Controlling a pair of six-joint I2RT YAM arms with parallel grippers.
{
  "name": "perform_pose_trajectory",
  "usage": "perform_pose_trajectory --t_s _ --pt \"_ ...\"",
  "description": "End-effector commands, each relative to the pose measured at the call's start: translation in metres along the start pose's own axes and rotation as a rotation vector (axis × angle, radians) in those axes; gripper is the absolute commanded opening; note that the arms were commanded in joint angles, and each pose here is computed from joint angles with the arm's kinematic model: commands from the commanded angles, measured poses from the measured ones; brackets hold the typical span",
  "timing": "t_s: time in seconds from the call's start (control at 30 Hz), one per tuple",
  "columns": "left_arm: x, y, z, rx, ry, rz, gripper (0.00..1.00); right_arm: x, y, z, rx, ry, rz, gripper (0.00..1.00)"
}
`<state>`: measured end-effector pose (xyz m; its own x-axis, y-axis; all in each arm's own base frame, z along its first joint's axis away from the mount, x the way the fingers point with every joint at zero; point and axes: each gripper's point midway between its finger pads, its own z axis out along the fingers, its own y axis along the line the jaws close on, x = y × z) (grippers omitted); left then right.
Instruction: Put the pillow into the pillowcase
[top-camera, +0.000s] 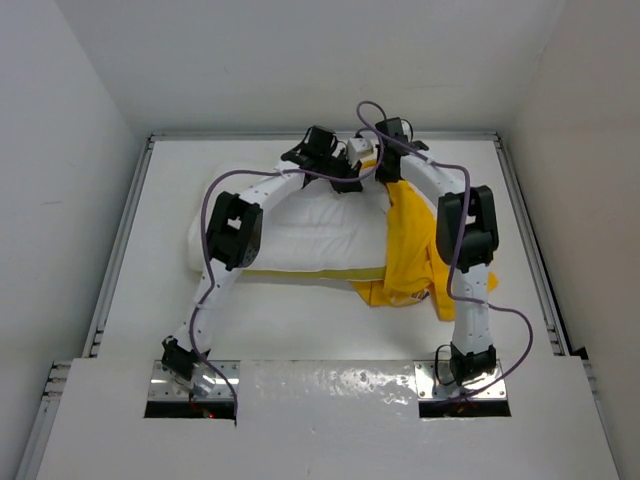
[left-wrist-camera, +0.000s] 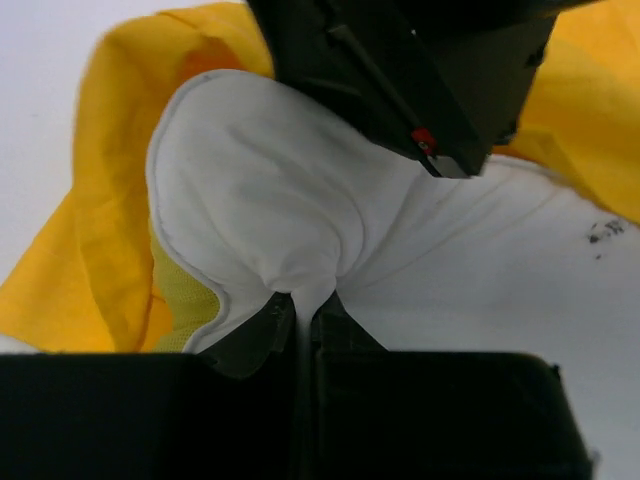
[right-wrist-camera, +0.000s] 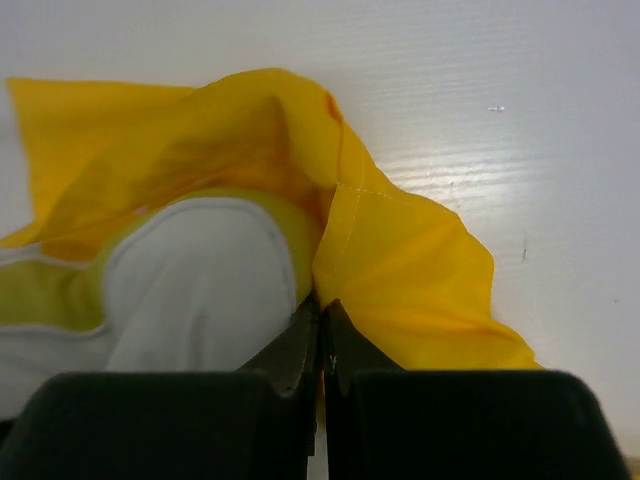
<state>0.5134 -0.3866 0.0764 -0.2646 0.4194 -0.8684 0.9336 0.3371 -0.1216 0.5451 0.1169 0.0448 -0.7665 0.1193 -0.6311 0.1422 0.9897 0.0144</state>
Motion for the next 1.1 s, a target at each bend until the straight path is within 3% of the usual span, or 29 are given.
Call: perform_pose_trajectory --t_s 0.0,0.2,0.43,0.63,0.83,0.9,0.93,0.97,1.0,1.07 --pt "-0.006 -0.081 0.001 0.206 0.101 0.077 0.00 -0.051 0.036 -0.073 -0.162 -0.145 -0.058 0.00" --pt "-0.020 -0.085 -0.013 0.159 0.131 0.098 0.00 -0.035 0.041 -0.113 -0.232 -0.135 -0.035 0.00" --pt "-0.061 -0.071 -0.017 0.031 0.017 0.033 0.00 -0.001 0.066 -0.148 -0.421 -0.085 0.063 0.00" --pt "-0.095 -0.081 -0.016 0.093 -0.142 -0.078 0.00 0.031 0.090 -0.168 -0.558 -0.017 0.107 0.00" --pt "-0.086 -0.091 -0.009 0.184 -0.185 -0.170 0.00 0.023 0.098 -0.190 -0.652 -0.079 0.186 0.00" --pt "-0.092 -0.081 -0.009 0.149 -0.202 -0.158 0.27 0.035 0.093 -0.174 -0.605 -0.024 0.151 0.00" --pt "-0.104 -0.070 -0.015 0.106 -0.223 -0.141 0.53 0.028 0.092 -0.175 -0.590 -0.029 0.143 0.09" --pt "-0.104 -0.061 -0.017 0.065 -0.212 -0.129 0.63 0.029 0.089 -0.173 -0.572 -0.025 0.112 0.23" --pt "-0.109 -0.048 -0.022 -0.003 -0.213 -0.110 0.70 0.033 0.079 -0.170 -0.519 -0.005 0.098 0.61" --pt "-0.124 -0.033 -0.041 -0.074 -0.217 -0.024 0.89 0.022 0.067 -0.180 -0.472 -0.053 0.059 0.76"
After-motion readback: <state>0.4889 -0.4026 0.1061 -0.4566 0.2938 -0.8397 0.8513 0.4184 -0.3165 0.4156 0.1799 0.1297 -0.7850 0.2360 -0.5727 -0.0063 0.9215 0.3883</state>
